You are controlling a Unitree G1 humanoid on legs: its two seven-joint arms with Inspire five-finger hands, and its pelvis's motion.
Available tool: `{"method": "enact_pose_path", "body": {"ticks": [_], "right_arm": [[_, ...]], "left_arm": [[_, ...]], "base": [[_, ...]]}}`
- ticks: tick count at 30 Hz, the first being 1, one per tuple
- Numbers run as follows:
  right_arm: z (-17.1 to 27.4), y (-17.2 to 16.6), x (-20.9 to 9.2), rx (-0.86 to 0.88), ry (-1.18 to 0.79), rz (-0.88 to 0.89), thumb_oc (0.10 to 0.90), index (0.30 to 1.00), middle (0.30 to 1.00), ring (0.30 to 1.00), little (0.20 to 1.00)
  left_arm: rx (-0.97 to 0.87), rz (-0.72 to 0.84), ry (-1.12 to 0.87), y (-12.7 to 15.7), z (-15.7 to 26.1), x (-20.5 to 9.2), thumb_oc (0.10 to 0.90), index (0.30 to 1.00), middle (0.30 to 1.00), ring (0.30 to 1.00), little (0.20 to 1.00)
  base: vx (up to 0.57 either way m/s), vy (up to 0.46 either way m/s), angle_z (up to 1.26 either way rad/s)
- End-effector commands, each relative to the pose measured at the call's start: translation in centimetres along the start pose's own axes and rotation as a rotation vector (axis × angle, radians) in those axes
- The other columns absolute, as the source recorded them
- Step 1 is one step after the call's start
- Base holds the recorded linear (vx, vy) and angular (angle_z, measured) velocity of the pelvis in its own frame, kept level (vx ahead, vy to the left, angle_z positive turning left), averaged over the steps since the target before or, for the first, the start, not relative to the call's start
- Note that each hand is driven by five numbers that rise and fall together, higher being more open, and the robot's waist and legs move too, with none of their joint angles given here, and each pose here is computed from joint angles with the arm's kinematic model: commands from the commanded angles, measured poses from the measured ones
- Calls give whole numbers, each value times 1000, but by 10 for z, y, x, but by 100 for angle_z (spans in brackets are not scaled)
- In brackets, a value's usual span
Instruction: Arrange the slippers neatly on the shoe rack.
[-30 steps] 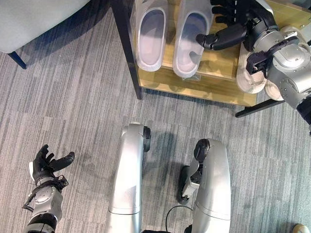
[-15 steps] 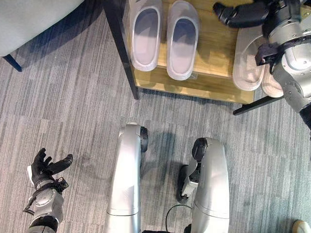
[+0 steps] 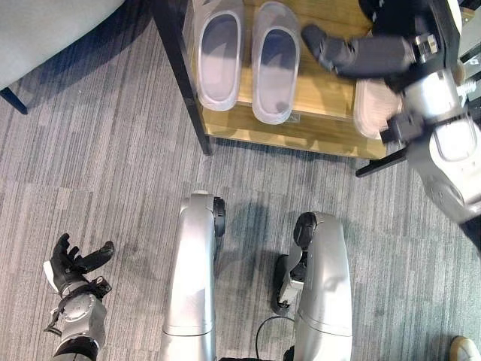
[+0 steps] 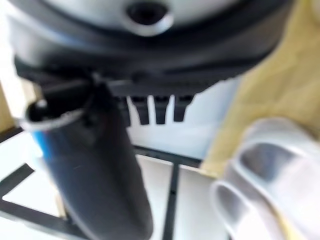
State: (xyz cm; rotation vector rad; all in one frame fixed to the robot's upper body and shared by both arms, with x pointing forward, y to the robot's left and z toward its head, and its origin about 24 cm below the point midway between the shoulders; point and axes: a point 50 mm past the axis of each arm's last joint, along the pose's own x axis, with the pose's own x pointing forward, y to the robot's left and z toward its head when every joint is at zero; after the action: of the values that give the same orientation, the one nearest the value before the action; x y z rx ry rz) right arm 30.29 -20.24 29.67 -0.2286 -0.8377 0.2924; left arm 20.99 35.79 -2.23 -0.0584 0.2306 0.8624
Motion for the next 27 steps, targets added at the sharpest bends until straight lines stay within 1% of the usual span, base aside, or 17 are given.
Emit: {"method": "enact_pose_path", "body": {"ticks": [1, 5, 8, 10, 14, 16, 20, 22, 27], "right_arm": [[74, -24, 7, -134, -361, -67, 800, 900, 900, 900, 900], [63, -22, -5, -164, -342, -108, 800, 900, 900, 900, 900], [53, -16, -8, -91, -317, -105, 800, 900, 900, 900, 900], [45, -7, -11, -13, -283, -47, 800, 900, 900, 900, 900], [36, 4, -9, 92, -222, 43, 800, 900, 900, 900, 900], [30, 11, -6, 133, -161, 122, 800, 900, 900, 900, 900], [18, 17, -4, 95, -37, 248, 800, 900, 900, 900, 900], [7, 17, -6, 77, 36, 277, 800, 900, 900, 900, 900], [-5, 18, -13, 92, 88, 280, 800, 900, 900, 900, 900]], "left_arm": [[29, 105, -104, 32, 12, 0, 800, 900, 900, 900, 900], [33, 102, -103, 29, 9, -2, 800, 900, 900, 900, 900], [34, 87, -108, 24, 10, -2, 800, 900, 900, 900, 900], [38, 66, -126, 19, 14, -2, 800, 900, 900, 900, 900], [37, 54, -129, 17, 15, -2, 800, 900, 900, 900, 900], [43, 46, -126, 17, 14, -2, 800, 900, 900, 900, 900], [55, 24, -108, 17, 11, -3, 800, 900, 900, 900, 900], [57, 12, -100, 16, 9, -4, 800, 900, 900, 900, 900], [58, 1, -74, 16, 2, -6, 800, 900, 900, 900, 900]], "base": [[0, 0, 0], [0, 0, 0], [-8, 0, -7], [0, 0, 0], [0, 0, 0], [0, 0, 0], [0, 0, 0], [0, 0, 0], [0, 1, 1]]}}
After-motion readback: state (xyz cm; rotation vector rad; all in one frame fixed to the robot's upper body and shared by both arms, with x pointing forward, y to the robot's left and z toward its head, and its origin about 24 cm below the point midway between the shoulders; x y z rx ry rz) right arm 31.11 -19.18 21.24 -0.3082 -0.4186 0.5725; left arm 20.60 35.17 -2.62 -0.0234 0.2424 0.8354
